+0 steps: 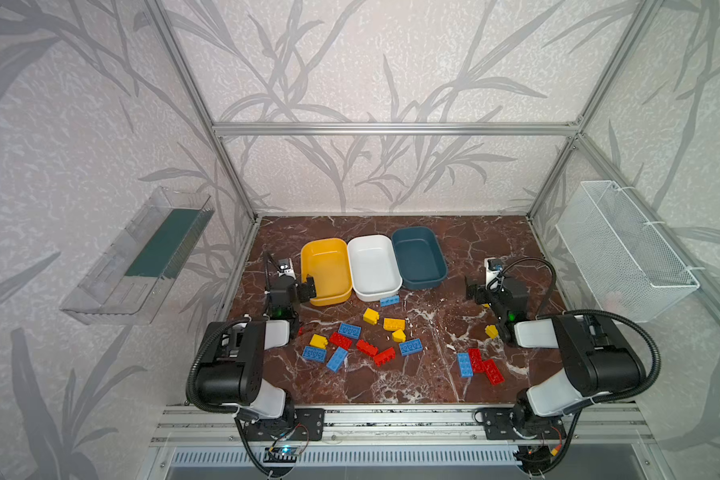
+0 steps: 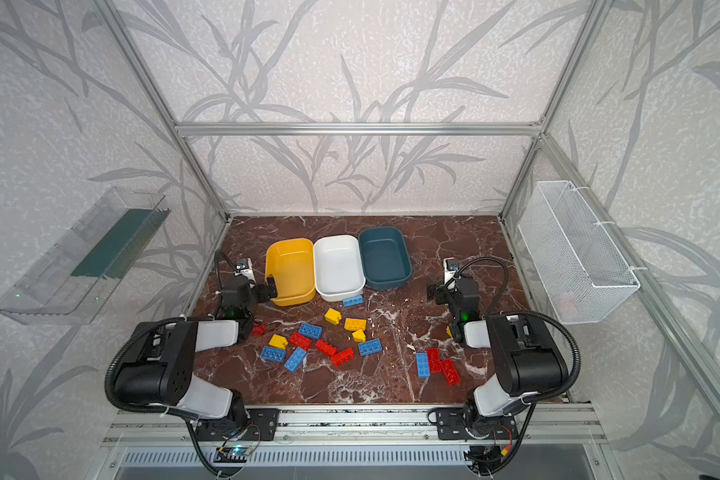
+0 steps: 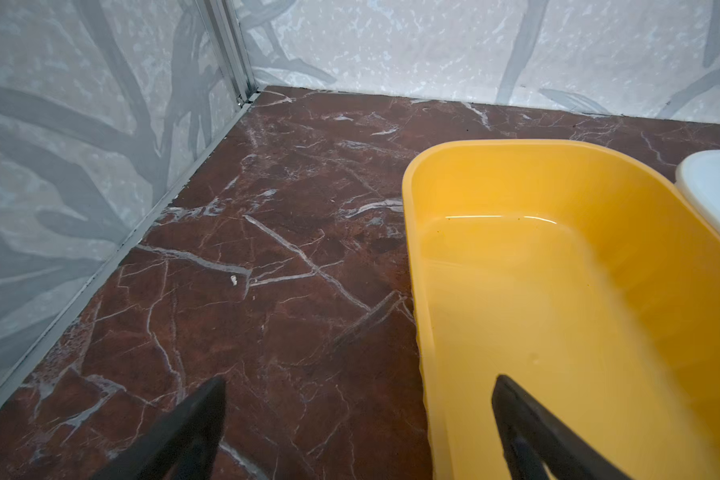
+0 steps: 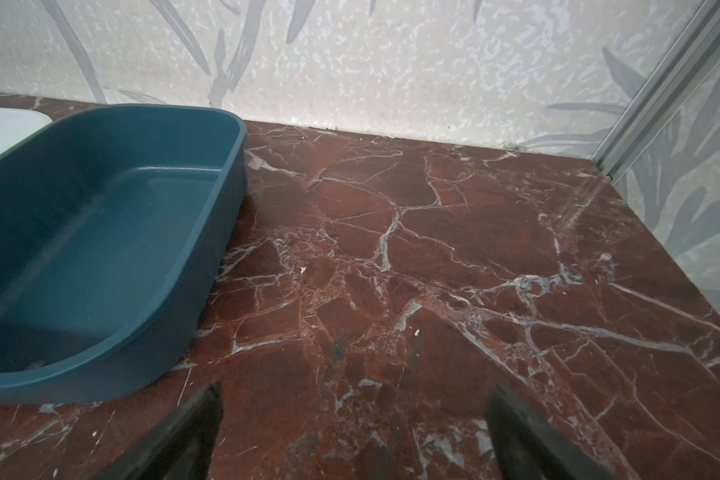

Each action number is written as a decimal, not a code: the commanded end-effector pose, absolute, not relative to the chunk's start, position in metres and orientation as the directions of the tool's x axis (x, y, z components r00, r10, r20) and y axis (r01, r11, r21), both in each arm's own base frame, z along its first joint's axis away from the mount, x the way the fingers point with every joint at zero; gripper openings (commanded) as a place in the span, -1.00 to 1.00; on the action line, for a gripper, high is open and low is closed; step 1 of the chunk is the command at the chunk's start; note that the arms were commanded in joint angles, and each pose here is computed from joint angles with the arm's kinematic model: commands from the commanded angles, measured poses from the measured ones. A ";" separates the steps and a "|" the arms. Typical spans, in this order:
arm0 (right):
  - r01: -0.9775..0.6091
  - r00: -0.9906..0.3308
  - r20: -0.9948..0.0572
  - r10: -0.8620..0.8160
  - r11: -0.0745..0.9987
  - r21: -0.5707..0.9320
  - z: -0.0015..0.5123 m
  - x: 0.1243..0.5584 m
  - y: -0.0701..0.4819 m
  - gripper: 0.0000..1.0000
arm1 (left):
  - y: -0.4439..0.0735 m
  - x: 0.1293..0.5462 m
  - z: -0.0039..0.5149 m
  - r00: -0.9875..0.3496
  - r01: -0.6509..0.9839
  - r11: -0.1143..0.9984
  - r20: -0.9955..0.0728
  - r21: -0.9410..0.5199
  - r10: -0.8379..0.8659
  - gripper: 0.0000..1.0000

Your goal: Sort the legos into containers by color

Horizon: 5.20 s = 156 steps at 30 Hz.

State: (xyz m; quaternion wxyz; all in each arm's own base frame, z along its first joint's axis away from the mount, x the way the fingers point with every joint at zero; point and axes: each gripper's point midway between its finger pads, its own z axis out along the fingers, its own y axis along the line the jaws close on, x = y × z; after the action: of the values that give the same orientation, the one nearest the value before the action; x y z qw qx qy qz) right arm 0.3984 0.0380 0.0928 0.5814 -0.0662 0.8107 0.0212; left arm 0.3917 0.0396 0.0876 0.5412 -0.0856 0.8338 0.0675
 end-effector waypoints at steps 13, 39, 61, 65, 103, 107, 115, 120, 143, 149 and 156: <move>-0.145 -0.309 -0.947 -0.091 0.988 -0.048 0.093 0.398 0.041 0.98 | 0.040 0.394 0.091 -0.383 -0.209 0.978 -0.922 0.023 -0.060 0.99; -0.124 -0.290 -0.951 -0.109 0.989 -0.075 0.101 0.395 0.042 0.98 | 0.044 0.394 0.101 -0.393 -0.240 0.970 -0.917 0.026 -0.073 0.98; 0.237 -0.643 -0.743 0.186 0.971 0.038 0.152 0.354 0.034 0.99 | 0.013 0.326 0.261 -0.522 -0.327 0.924 -0.777 -0.198 -0.351 0.98; 0.268 -0.698 -0.680 0.226 0.962 0.045 0.129 0.343 0.034 0.97 | -0.013 0.312 0.261 -0.565 -0.245 0.947 -0.763 -0.208 -0.313 0.98; 0.536 -0.802 -0.257 0.539 0.840 0.088 -0.002 0.340 0.023 0.00 | -0.060 0.291 0.230 -0.684 -0.050 0.962 -0.693 -0.269 -0.229 0.98; 0.528 -0.810 -0.249 0.531 0.845 0.082 -0.002 0.342 0.023 0.12 | -0.061 0.290 0.232 -0.683 -0.044 0.961 -0.694 -0.273 -0.228 0.97; 0.522 -0.821 -0.224 0.525 0.850 0.078 -0.002 0.349 0.021 0.28 | -0.059 0.289 0.234 -0.671 -0.046 0.963 -0.706 -0.267 -0.228 0.97; 0.503 -0.832 -0.239 0.500 0.863 0.054 0.003 0.352 0.011 0.34 | -0.061 0.288 0.236 -0.668 -0.035 0.960 -0.708 -0.279 -0.230 0.97; 0.484 -0.857 -0.164 0.488 0.872 0.066 -0.007 0.364 0.014 -0.42 | -0.067 0.291 0.228 -0.693 -0.029 0.955 -0.682 -0.296 -0.233 0.97; 0.424 -0.883 -0.202 0.424 0.904 0.047 0.008 0.364 0.020 -0.49 | -0.065 0.291 0.228 -0.689 -0.038 0.956 -0.685 -0.292 -0.237 0.97; 0.239 -0.909 -0.327 0.260 0.965 0.104 0.062 0.383 0.074 -0.54 | -0.068 0.293 0.222 -0.703 -0.039 0.952 -0.668 -0.303 -0.242 0.98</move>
State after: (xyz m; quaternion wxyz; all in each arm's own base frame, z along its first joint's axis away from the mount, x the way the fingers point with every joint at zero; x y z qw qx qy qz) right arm 0.3766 0.0500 0.0270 0.1437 0.1711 0.9747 0.0115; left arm 0.2917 -0.0656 0.2264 0.3830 -0.0775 0.9110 -0.1318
